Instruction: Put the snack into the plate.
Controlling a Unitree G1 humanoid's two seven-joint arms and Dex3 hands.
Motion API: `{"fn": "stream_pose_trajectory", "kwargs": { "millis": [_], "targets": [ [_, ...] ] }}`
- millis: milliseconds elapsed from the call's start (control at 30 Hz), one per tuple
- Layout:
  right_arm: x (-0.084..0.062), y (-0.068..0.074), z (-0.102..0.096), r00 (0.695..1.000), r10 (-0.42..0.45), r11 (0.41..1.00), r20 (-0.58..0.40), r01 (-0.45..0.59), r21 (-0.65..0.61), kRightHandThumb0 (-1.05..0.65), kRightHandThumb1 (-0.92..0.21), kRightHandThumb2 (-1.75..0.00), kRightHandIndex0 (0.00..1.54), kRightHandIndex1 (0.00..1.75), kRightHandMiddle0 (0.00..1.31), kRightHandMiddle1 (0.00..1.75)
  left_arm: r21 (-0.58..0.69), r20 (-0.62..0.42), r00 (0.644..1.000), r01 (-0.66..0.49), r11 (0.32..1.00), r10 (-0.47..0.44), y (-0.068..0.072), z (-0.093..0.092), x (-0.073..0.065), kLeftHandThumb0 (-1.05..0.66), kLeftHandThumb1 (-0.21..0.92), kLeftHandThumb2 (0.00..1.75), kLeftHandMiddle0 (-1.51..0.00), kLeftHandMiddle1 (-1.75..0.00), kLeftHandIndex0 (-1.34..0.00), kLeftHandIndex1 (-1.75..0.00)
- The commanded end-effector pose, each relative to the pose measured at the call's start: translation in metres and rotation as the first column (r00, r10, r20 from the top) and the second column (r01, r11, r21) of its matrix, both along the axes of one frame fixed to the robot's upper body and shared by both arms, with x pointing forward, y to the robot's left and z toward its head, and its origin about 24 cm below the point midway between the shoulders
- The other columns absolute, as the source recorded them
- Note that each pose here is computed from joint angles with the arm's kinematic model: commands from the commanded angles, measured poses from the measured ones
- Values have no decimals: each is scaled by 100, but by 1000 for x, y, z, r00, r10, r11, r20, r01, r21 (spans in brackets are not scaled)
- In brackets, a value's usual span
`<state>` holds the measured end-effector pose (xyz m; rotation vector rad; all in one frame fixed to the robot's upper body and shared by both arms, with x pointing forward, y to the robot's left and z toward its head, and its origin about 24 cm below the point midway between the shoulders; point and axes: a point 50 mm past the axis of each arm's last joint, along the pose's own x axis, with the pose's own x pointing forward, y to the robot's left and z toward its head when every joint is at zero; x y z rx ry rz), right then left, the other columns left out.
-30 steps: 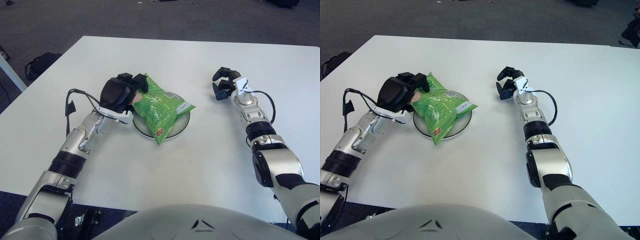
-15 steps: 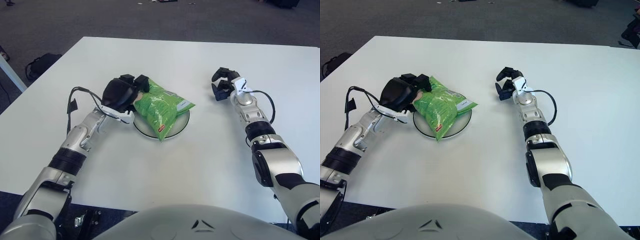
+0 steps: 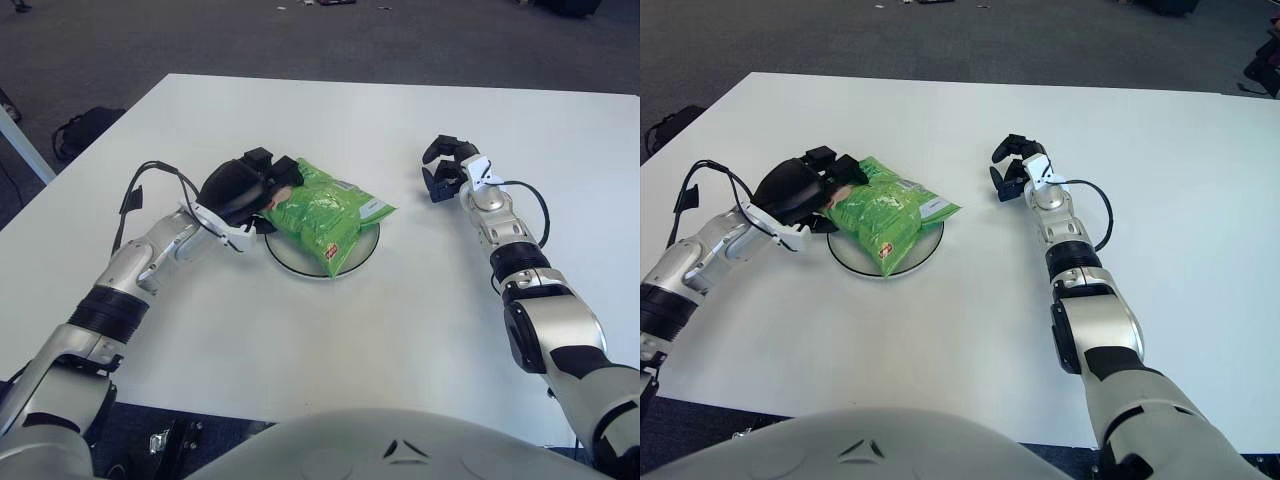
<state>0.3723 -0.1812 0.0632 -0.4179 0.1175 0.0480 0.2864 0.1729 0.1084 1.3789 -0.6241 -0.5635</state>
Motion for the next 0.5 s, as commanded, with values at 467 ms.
{"fn": "stream_pose_trajectory", "kwargs": {
  "millis": [467],
  "targets": [
    [-24,2,-52,976,9,999,-216,-15,-29,-1,-6,-157,80,175,66,160,-16,-316,939,140,990,-138,0,5,-6,-59,46,82,-4,-23,0,-56]
  ]
}}
